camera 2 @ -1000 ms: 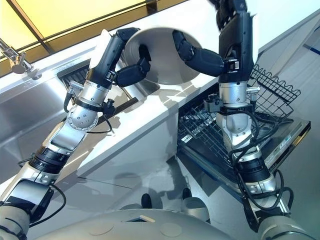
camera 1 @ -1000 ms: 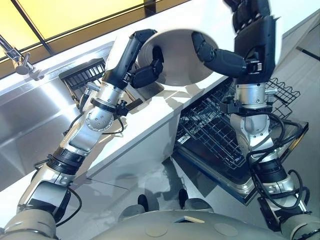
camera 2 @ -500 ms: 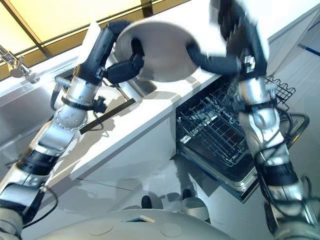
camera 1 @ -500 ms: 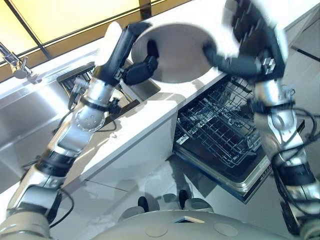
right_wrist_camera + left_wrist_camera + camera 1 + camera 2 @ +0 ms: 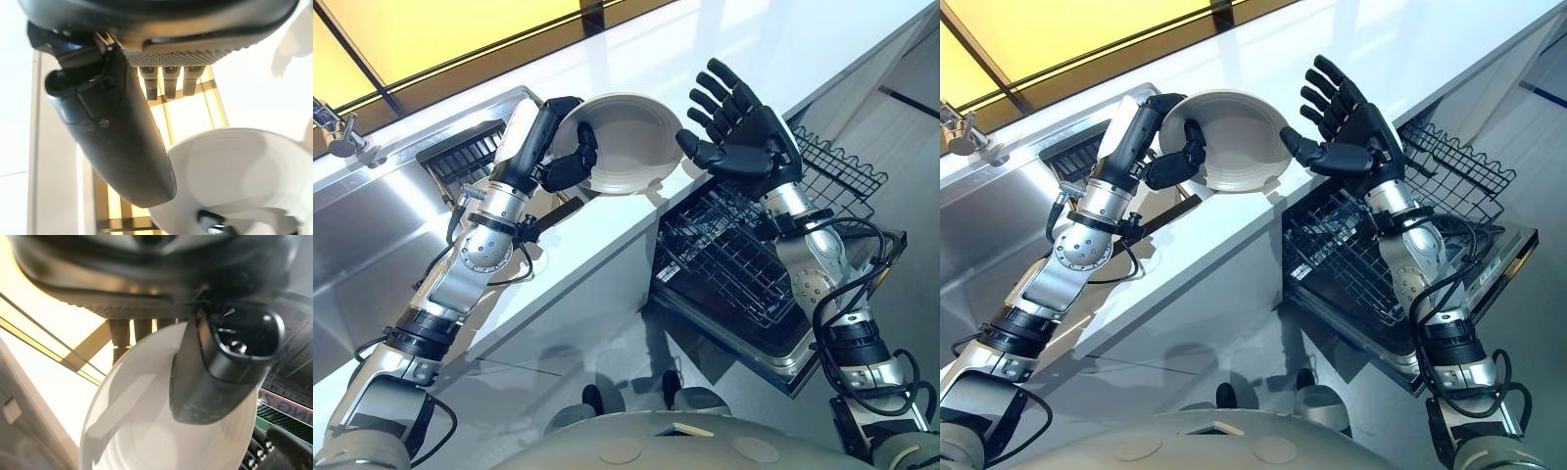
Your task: Pick up plates and place into dishwasher.
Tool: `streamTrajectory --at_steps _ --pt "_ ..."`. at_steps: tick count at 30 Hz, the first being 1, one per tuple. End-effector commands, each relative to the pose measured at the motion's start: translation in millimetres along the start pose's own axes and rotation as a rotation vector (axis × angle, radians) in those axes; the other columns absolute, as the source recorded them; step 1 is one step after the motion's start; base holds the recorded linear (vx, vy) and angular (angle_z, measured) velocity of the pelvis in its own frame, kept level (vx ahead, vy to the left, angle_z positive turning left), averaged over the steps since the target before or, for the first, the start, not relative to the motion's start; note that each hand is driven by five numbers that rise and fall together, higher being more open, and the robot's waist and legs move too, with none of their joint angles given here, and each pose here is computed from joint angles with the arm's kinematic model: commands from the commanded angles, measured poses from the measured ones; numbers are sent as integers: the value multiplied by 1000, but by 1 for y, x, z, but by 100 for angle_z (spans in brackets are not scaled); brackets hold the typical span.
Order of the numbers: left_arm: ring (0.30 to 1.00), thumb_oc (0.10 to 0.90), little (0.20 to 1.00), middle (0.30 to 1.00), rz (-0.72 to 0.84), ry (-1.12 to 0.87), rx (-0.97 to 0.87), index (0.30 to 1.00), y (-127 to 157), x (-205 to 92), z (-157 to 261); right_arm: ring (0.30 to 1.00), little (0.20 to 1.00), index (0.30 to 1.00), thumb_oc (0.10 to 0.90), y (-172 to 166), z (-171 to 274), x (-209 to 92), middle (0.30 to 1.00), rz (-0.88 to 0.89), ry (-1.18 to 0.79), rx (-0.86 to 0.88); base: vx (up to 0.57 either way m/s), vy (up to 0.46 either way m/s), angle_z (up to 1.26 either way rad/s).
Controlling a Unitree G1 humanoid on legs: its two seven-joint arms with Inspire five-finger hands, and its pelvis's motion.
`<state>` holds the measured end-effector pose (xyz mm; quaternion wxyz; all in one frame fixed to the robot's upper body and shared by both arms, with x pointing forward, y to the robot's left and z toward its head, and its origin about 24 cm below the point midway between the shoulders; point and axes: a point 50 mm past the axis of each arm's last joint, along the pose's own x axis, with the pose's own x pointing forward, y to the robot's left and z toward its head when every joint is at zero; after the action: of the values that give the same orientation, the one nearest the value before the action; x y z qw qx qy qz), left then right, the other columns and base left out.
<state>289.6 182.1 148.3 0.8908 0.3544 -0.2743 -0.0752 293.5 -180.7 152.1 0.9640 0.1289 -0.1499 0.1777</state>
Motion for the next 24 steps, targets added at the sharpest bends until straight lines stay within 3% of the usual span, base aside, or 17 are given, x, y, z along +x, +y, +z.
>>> streamTrajectory --at_steps 1,8,24 --pt "300 100 200 300 163 -237 32 300 30 33 36 900 900 900 800 24 46 21 900 102 -252 92 0 0 0" --pt "300 100 200 300 154 -235 24 300 26 31 34 900 900 900 800 40 50 23 900 192 -292 221 0 0 0" --pt "300 100 200 300 135 -310 8 300 29 43 51 900 900 900 800 54 35 38 900 333 -63 4 1 0 0"
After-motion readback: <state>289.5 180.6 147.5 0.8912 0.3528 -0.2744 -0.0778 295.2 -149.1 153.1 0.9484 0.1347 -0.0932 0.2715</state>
